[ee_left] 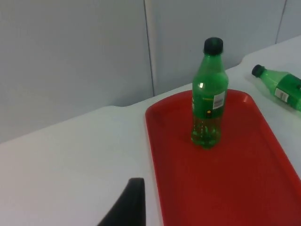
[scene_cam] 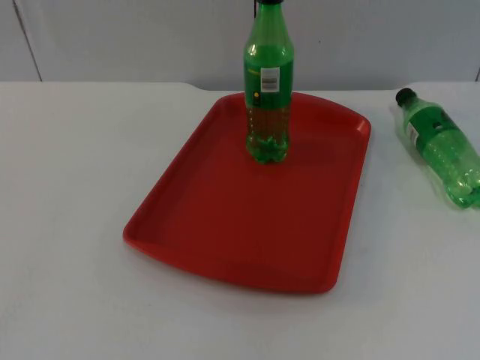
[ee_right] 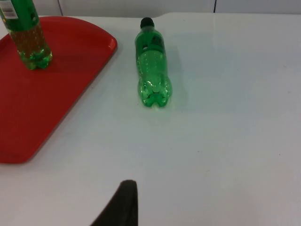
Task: Place the bottle upright on the tray.
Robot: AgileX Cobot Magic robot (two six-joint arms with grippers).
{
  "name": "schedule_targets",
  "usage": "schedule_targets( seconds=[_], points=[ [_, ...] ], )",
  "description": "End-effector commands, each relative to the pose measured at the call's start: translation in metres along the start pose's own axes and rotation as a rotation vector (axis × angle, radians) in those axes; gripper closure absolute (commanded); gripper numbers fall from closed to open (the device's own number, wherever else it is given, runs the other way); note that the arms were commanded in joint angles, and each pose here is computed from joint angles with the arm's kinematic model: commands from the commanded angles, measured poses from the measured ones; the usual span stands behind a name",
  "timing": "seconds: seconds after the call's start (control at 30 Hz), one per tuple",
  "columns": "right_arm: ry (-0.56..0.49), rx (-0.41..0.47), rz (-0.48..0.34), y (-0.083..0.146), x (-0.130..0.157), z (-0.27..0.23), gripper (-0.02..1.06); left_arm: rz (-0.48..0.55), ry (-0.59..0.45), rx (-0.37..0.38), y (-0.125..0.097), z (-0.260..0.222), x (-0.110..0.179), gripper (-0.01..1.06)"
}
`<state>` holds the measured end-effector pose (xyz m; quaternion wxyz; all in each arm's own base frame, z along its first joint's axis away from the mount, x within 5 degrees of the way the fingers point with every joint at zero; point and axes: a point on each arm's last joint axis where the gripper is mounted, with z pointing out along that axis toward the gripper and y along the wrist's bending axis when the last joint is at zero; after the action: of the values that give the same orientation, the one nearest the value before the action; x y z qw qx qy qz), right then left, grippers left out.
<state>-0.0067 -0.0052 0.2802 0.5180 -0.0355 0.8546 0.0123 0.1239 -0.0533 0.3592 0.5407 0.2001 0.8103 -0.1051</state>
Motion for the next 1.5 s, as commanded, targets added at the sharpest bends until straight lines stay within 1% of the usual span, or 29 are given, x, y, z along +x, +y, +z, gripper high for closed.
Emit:
schedule_targets(
  seconds=[0.0, 0.23, 0.33, 0.4, 0.43, 0.5, 0.6, 0.63, 0.73, 0.77, 0.8, 0.9, 1.0, 1.13, 1.3, 1.47],
  points=[
    [-0.008, 0.005, 0.001, 0.000, 0.000, 0.000, -0.01, -0.029, -0.012, 0.011, -0.002, -0.005, 0.006, 0.02],
    [-0.008, 0.005, 0.001, 0.000, 0.000, 0.000, -0.01, -0.051, -0.040, 0.027, -0.005, -0.019, 0.017, 0.02],
    [-0.008, 0.005, 0.001, 0.000, 0.000, 0.000, -0.01, -0.053, -0.022, 0.035, -0.007, -0.024, 0.031, 0.02],
    [-0.008, 0.005, 0.001, 0.000, 0.000, 0.000, -0.01, -0.055, -0.026, 0.036, -0.009, -0.028, 0.044, 0.02],
    [-0.008, 0.005, 0.001, 0.000, 0.000, 0.000, -0.01, -0.055, -0.026, 0.036, -0.009, -0.028, 0.044, 0.02],
    [-0.008, 0.005, 0.001, 0.000, 0.000, 0.000, -0.01, -0.057, -0.030, 0.037, -0.010, -0.031, 0.055, 0.02],
    [-0.008, 0.005, 0.001, 0.000, 0.000, 0.000, -0.01, -0.066, -0.053, 0.040, -0.012, -0.038, 0.072, 0.02],
    [-0.008, 0.005, 0.001, 0.000, 0.000, 0.000, -0.01, -0.066, -0.053, 0.040, -0.012, -0.038, 0.072, 0.02],
    [-0.008, 0.005, 0.001, 0.000, 0.000, 0.000, -0.01, -0.098, -0.101, 0.041, -0.014, -0.049, 0.083, 0.02],
    [-0.008, 0.005, 0.001, 0.000, 0.000, 0.000, -0.01, -0.104, -0.133, 0.041, -0.015, -0.056, 0.085, 0.02],
    [-0.008, 0.005, 0.001, 0.000, 0.000, 0.000, -0.01, -0.104, -0.133, 0.041, -0.015, -0.056, 0.085, 0.02],
    [-0.008, 0.005, 0.001, 0.000, 0.000, 0.000, -0.01, -0.094, -0.197, 0.040, -0.016, -0.070, 0.089, 0.02],
    [-0.008, 0.005, 0.001, 0.000, 0.000, 0.000, -0.01, -0.086, -0.215, 0.043, -0.017, -0.079, 0.094, 0.02],
    [-0.008, 0.005, 0.001, 0.000, 0.000, 0.000, -0.01, -0.066, -0.210, 0.039, -0.019, -0.089, 0.104, 0.02],
    [-0.008, 0.005, 0.001, 0.000, 0.000, 0.000, -0.01, -0.093, -0.130, -0.008, -0.015, -0.092, 0.114, 0.02],
    [-0.008, 0.005, 0.001, 0.000, 0.000, 0.000, -0.01, -0.085, -0.127, -0.025, -0.014, -0.092, 0.114, 0.02]
  ],
)
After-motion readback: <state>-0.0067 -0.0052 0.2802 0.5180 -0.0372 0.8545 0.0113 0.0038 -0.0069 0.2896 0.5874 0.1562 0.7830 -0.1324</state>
